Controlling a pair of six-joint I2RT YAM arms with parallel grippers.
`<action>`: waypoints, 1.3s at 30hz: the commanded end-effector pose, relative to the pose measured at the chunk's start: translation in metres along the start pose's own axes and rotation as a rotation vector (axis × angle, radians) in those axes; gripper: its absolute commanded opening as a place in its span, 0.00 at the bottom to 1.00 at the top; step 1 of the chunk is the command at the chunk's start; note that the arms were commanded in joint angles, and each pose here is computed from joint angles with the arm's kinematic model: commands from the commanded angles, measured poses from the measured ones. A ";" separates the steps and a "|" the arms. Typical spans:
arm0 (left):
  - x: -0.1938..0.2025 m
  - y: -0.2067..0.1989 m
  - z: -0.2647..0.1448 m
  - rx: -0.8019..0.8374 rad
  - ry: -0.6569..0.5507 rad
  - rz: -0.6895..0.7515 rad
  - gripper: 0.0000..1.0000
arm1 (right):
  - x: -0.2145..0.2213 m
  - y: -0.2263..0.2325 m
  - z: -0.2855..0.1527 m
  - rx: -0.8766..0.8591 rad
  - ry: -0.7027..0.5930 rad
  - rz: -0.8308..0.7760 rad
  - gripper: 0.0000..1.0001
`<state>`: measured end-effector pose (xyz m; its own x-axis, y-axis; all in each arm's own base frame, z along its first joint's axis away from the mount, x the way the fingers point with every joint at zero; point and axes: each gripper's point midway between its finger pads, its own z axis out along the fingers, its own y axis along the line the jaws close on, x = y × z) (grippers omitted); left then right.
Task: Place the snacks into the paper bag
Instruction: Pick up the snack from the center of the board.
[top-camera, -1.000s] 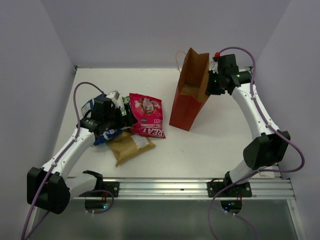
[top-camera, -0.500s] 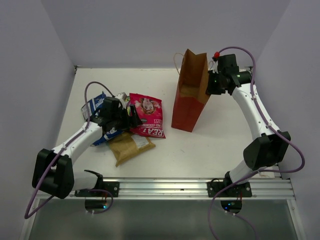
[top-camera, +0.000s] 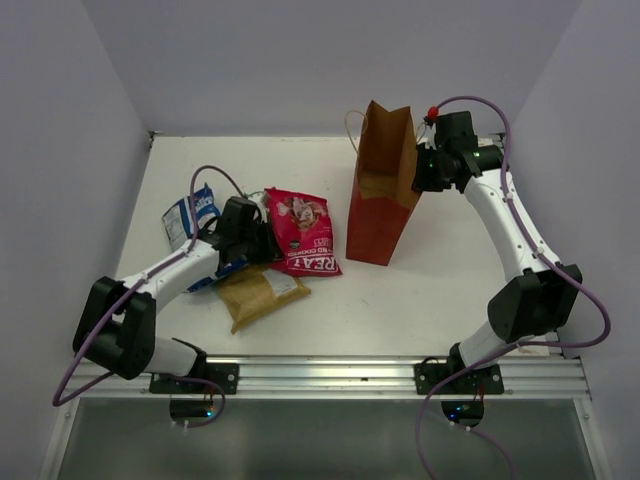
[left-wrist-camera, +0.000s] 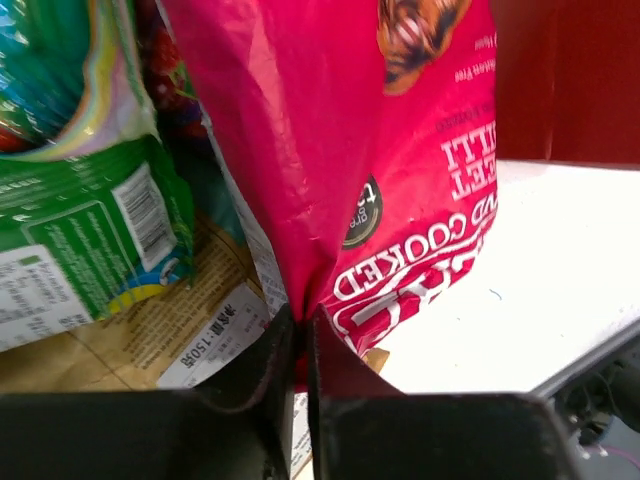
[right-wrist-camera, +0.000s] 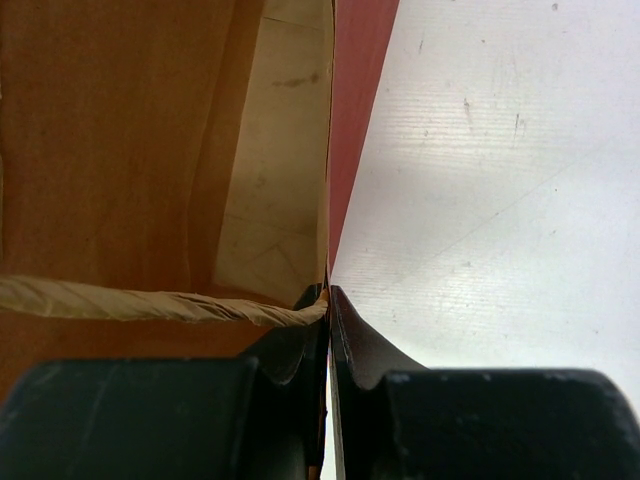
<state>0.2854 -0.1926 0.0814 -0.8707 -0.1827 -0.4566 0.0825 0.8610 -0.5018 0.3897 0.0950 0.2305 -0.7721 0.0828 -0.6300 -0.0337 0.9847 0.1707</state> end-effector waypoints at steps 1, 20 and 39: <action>-0.051 -0.010 -0.016 -0.052 -0.130 0.074 0.03 | -0.012 0.003 -0.015 -0.024 -0.063 -0.025 0.09; -0.148 0.016 -0.017 -0.245 -0.181 0.215 0.52 | -0.007 0.003 -0.014 -0.029 -0.059 -0.035 0.11; -0.074 -0.042 -0.050 0.021 -0.582 -0.312 0.88 | -0.008 0.007 -0.017 -0.052 -0.080 -0.028 0.12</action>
<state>0.3143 -0.1878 0.1571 -0.5860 -0.4947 -0.6418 -0.0552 0.8145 -0.5775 0.3840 0.0946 0.2328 -0.7568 0.0681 -0.6501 -0.0569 0.9839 0.1693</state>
